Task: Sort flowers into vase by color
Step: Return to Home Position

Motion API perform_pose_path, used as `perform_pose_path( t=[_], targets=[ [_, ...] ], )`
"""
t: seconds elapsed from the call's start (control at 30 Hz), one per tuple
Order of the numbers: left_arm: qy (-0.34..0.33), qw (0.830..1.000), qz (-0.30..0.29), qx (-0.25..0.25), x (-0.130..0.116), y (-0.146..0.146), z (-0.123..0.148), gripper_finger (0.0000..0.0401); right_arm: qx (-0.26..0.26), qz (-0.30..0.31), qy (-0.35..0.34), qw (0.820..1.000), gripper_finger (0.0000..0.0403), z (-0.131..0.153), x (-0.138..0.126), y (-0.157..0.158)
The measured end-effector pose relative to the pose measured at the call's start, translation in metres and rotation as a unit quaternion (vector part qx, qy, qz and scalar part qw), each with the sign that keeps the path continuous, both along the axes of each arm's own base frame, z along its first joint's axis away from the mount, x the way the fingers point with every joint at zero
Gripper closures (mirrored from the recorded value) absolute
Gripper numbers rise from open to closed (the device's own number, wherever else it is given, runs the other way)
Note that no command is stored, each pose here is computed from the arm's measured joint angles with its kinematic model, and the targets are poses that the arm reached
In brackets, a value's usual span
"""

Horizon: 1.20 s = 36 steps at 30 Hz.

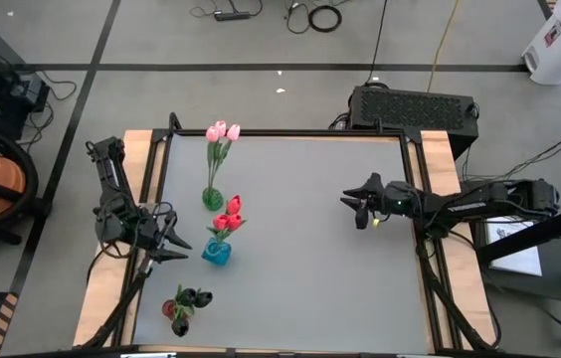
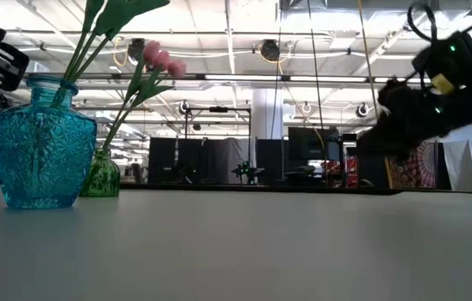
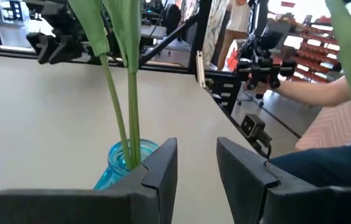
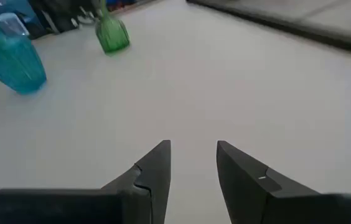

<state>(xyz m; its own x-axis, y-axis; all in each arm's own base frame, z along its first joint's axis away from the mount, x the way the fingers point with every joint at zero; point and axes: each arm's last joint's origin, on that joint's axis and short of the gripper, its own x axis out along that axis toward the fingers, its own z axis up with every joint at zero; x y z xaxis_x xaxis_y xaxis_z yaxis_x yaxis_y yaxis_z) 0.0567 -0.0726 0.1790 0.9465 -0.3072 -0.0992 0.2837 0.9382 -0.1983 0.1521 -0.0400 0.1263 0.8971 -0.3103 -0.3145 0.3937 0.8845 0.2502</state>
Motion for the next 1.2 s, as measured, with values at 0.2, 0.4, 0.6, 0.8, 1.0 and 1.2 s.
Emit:
perform_pose_path(
  t=[0.2,0.4,0.6,0.8,1.0,1.2],
  targets=[
    [0.009,1.0,0.005,0.02,-0.0002,0.0009,-0.0038,0.0283,0.039,-0.007,0.037,0.999,0.0282,-0.0114,-0.0056,0.0015],
    [0.013,0.998,0.004,0.055,-0.0005,0.0016,-0.0076,0.0283,0.041,-0.007,0.039,0.998,0.0282,-0.0118,-0.0058,0.0016],
    [0.014,0.998,0.003,0.054,-0.0005,0.0016,-0.0076,0.0283,0.04,-0.007,0.039,0.998,0.0282,-0.0118,-0.0058,0.0016],
    [0.013,0.998,0.003,0.054,-0.0005,0.0016,-0.0075,0.0283,0.04,-0.007,0.039,0.998,0.0282,-0.0118,-0.0058,0.0016],
    [0.013,0.999,0.003,0.053,-0.0005,0.0016,-0.0074,0.0283,0.04,-0.007,0.039,0.998,0.0282,-0.0118,-0.0057,0.0016],
    [0.013,0.999,0.003,0.053,-0.0005,0.0016,-0.0074,0.0283,0.04,-0.007,0.039,0.998,0.0282,-0.0118,-0.0057,0.0016]
  ],
)
